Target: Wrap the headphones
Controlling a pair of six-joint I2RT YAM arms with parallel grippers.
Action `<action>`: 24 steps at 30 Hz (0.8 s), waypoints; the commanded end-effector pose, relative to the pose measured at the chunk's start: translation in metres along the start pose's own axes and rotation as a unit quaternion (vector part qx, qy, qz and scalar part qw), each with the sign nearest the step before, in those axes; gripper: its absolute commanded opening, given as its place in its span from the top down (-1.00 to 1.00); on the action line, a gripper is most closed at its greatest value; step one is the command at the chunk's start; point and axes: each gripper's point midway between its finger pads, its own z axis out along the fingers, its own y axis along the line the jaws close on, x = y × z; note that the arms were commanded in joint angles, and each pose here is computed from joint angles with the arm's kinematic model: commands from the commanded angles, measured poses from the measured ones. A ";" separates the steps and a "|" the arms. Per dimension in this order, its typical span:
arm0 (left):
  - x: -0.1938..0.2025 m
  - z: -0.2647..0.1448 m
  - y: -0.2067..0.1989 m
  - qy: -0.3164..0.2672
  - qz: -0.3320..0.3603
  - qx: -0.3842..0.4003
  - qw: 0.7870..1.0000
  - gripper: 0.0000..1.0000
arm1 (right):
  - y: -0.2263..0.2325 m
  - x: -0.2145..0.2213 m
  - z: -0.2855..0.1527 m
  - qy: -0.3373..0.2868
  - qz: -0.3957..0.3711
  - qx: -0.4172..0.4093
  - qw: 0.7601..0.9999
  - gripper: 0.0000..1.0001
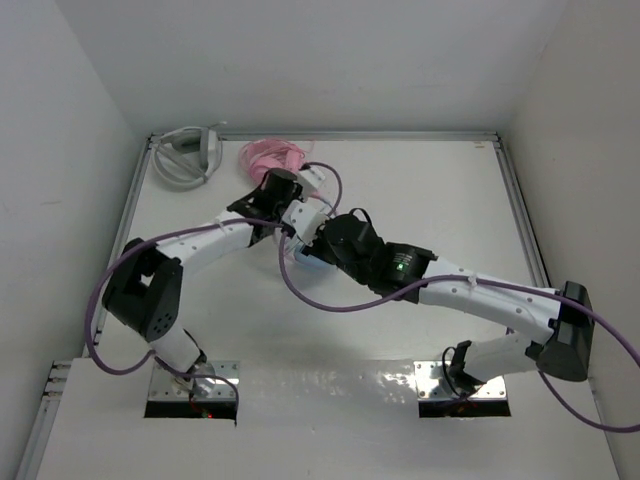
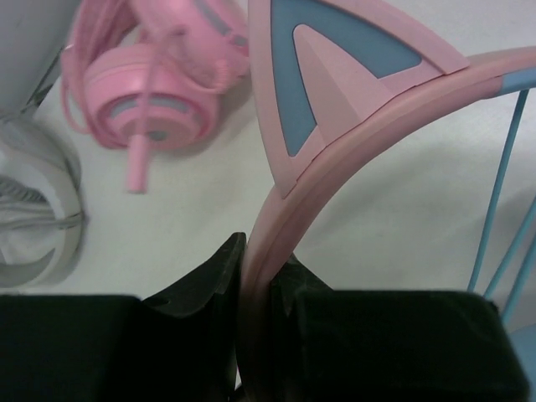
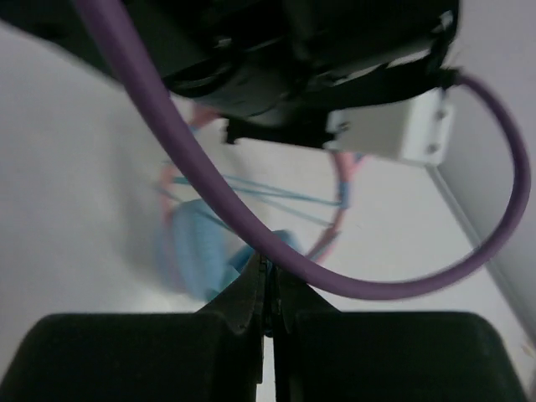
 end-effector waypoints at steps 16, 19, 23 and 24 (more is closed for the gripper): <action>-0.010 -0.029 -0.093 0.021 -0.040 0.217 0.975 1.00 | -0.118 0.008 -0.004 -0.044 0.053 0.110 0.992 1.00; -0.014 -0.027 -0.108 0.034 -0.088 0.270 0.958 1.00 | -0.094 -0.013 0.000 -0.083 0.050 0.065 0.993 1.00; -0.025 -0.018 -0.092 0.031 -0.183 0.293 0.938 1.00 | -0.064 -0.036 -0.012 -0.117 0.042 0.032 0.992 1.00; -0.036 -0.015 -0.083 0.017 -0.208 0.304 0.930 1.00 | -0.056 -0.045 -0.023 -0.136 0.046 0.021 0.989 1.00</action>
